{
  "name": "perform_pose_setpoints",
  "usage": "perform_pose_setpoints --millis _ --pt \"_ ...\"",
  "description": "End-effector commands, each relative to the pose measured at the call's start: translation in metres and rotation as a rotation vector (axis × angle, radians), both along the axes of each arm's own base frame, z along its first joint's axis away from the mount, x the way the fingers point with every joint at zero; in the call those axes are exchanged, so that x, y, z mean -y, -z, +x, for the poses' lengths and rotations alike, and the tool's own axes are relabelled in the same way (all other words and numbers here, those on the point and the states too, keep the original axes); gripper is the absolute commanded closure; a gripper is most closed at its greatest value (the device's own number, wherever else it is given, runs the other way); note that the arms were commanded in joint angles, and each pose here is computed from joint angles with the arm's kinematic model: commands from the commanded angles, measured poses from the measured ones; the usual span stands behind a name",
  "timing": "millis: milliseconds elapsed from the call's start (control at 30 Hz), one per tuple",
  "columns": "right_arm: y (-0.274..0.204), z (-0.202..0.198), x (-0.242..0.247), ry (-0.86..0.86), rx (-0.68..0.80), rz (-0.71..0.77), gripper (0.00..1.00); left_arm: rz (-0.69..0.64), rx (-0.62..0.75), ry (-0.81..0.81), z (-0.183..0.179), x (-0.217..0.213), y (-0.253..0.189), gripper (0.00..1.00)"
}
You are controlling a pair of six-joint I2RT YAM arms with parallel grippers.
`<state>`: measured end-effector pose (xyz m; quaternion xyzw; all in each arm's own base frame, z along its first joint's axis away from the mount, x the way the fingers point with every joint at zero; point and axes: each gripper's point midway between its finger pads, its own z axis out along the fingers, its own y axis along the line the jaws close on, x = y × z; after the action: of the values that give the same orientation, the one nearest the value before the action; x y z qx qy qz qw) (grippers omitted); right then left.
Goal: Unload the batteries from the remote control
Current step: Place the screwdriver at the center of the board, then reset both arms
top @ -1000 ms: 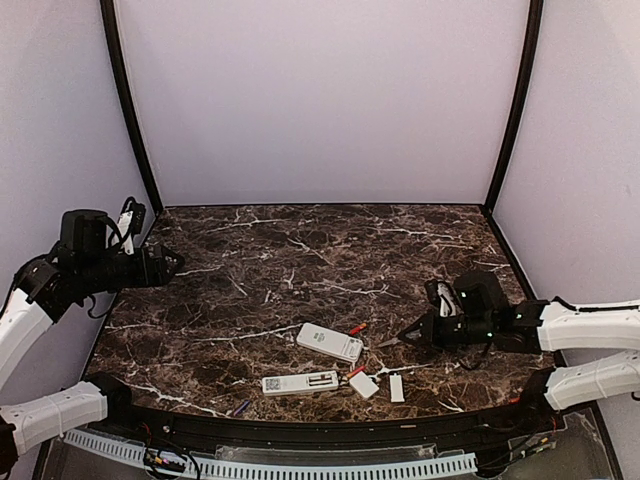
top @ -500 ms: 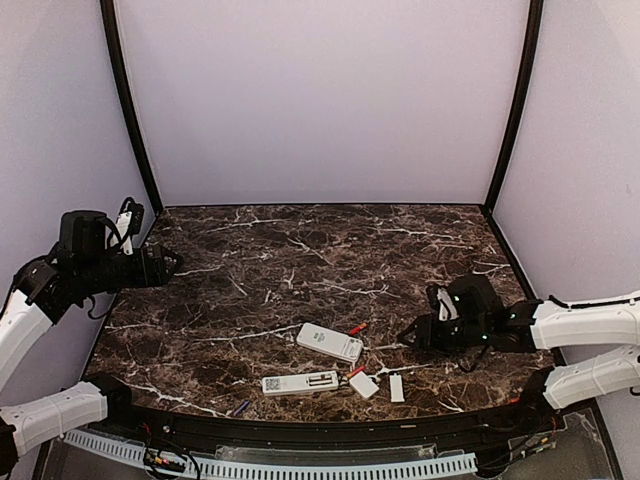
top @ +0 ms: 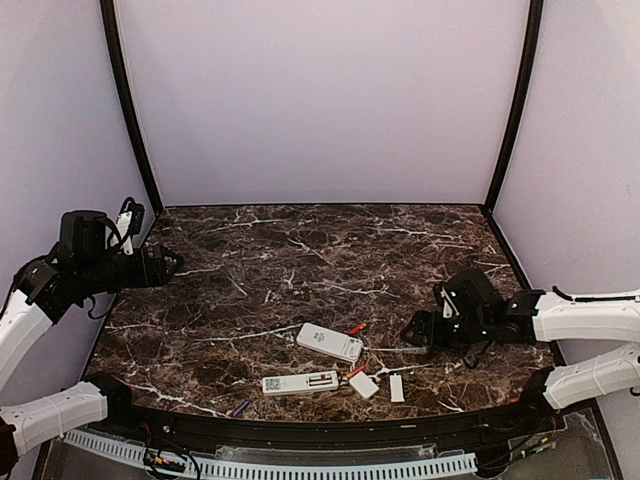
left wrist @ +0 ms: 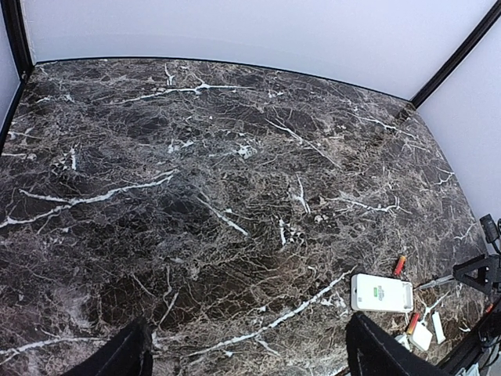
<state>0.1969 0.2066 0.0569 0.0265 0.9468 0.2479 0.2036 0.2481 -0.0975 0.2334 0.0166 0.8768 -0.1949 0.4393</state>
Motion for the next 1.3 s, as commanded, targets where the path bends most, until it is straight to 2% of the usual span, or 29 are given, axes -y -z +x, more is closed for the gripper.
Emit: perform_pose_setpoints --millis 0,167,267,400,433,533,667,767,900,1067,1133,1267 --pt "-0.003 0.005 0.017 0.038 0.01 -0.119 0.06 0.003 -0.018 0.013 -0.001 0.001 0.009 0.15" --pt "-0.006 0.005 0.032 0.075 -0.004 -0.229 0.02 0.002 -0.015 0.016 -0.001 0.002 0.008 0.15" --pt "-0.017 0.008 0.022 0.056 0.027 -0.165 0.01 -0.006 -0.018 0.018 -0.002 0.003 0.008 0.15" --pt "-0.032 0.02 0.006 0.013 0.095 -0.081 0.01 -0.098 0.001 0.011 0.01 0.013 0.006 0.15" --pt "-0.036 0.025 0.004 0.005 0.105 -0.074 0.01 -0.12 -0.029 0.005 0.015 0.016 0.015 0.15" --pt "-0.049 0.045 0.002 -0.011 0.138 -0.06 0.01 -0.181 0.009 0.016 0.041 0.03 0.012 0.15" --pt "-0.076 0.087 0.003 -0.03 0.231 -0.004 0.01 -0.129 0.016 0.013 0.089 0.039 0.038 0.13" --pt "-0.087 0.125 0.031 0.01 0.291 -0.003 0.01 -0.109 0.065 0.046 0.124 0.041 0.04 0.12" --pt "-0.095 0.171 0.09 0.122 0.361 0.008 0.01 -0.167 0.096 -0.019 0.163 0.007 0.051 0.12" --pt "-0.108 0.199 0.175 0.277 0.451 -0.022 0.01 -0.257 0.179 -0.191 0.186 -0.073 0.051 0.12" --pt "-0.115 0.201 0.199 0.32 0.498 -0.07 0.01 -0.243 0.232 -0.264 0.184 -0.098 0.047 0.11" --pt "-0.135 0.195 0.228 0.396 0.633 -0.177 0.01 -0.099 0.347 -0.377 0.166 -0.127 0.036 0.1"
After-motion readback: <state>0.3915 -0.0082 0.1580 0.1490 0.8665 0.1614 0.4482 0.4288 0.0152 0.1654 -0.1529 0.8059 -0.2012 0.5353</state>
